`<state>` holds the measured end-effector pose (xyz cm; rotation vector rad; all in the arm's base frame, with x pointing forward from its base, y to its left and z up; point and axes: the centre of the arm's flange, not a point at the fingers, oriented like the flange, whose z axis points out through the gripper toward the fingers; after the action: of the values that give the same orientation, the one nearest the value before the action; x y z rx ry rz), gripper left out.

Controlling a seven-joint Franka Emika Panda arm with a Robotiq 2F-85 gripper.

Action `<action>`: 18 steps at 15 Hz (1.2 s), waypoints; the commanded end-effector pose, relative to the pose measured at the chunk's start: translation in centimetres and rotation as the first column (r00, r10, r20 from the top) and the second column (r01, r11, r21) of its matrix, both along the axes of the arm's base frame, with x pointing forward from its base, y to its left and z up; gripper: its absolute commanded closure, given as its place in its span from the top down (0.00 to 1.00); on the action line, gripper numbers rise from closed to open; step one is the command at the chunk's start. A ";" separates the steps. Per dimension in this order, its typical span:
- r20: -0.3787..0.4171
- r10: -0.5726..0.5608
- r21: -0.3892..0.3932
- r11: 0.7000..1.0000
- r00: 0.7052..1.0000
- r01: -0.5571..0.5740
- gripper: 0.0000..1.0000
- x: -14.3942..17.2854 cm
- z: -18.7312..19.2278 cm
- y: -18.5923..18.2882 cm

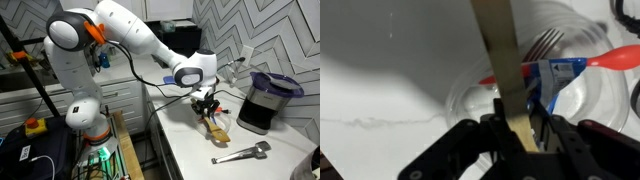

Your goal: Put the cooking stick on top of the coffee machine

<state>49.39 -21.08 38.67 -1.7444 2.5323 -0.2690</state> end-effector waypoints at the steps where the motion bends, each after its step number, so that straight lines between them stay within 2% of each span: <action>1: 0.005 -0.008 -0.024 1.000 1.000 0.008 0.00 0.5 0.2 0.5; 2: 0.013 -0.003 -0.030 1.000 1.000 0.003 0.05 0.4 0.7 0.7; 6: 0.080 0.103 -0.067 0.993 0.991 -0.098 0.06 -2.1 6.7 2.6; 8: 0.128 0.238 -0.087 0.970 0.963 -0.228 0.06 -3.4 9.7 4.3; 9: 0.159 0.278 -0.140 0.956 0.947 -0.258 0.06 -4.1 11.0 5.0; 10: 0.201 0.267 -0.214 0.951 0.943 -0.224 0.06 -4.7 12.7 5.4; 14: 0.373 0.307 -0.347 0.921 0.876 -0.176 0.06 -6.6 20.8 5.4; 17: 0.515 0.252 -0.386 0.922 0.819 -0.041 0.06 -4.6 26.3 3.2; 18: 0.541 0.192 -0.327 0.945 0.819 -0.005 0.06 -3.3 27.5 1.7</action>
<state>43.36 -16.52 63.31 -1.7281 1.9741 -1.0449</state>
